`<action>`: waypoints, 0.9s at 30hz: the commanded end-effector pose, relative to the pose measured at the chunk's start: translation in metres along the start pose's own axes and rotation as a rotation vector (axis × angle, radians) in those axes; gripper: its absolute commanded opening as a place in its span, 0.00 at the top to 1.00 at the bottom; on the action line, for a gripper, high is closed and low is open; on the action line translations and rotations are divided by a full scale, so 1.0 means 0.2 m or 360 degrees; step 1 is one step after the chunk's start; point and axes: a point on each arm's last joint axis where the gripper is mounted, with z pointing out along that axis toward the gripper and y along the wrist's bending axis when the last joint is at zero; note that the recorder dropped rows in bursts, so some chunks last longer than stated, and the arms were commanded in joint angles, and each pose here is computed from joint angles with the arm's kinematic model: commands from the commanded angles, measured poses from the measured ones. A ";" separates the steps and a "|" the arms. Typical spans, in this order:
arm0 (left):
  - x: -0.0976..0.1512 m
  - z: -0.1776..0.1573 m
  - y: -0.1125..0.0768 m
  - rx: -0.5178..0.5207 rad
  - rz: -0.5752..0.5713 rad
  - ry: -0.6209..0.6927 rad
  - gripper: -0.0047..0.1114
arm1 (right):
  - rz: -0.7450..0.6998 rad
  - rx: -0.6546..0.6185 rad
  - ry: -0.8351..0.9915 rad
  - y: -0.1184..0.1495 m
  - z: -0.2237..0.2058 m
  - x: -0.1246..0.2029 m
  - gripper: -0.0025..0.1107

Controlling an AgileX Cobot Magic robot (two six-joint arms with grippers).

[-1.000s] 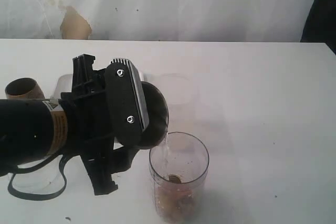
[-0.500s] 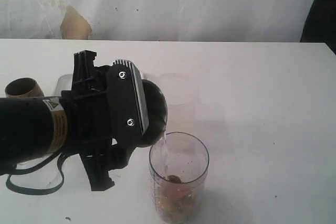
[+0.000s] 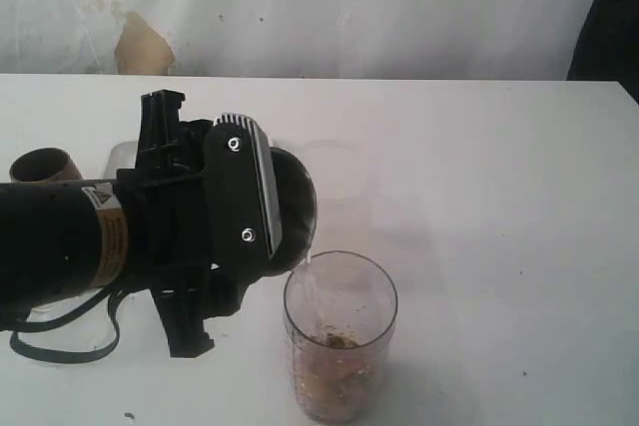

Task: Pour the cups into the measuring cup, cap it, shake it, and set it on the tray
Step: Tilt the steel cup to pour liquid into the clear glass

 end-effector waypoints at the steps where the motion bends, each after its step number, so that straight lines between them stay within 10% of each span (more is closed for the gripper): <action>1: -0.07 -0.04 0.02 -0.0076 0.0132 -0.0034 0.96 | 0.0000 -0.0005 -0.0024 0.00 0.00 0.00 0.97; 17: -0.12 -0.08 0.03 -0.0157 0.0325 0.0012 0.96 | 0.0000 -0.0005 -0.0024 0.00 0.00 0.00 0.97; 27: -0.12 -0.08 0.03 -0.0151 -0.0342 -0.0009 0.96 | 0.0000 -0.0005 -0.0024 0.00 0.00 0.00 0.97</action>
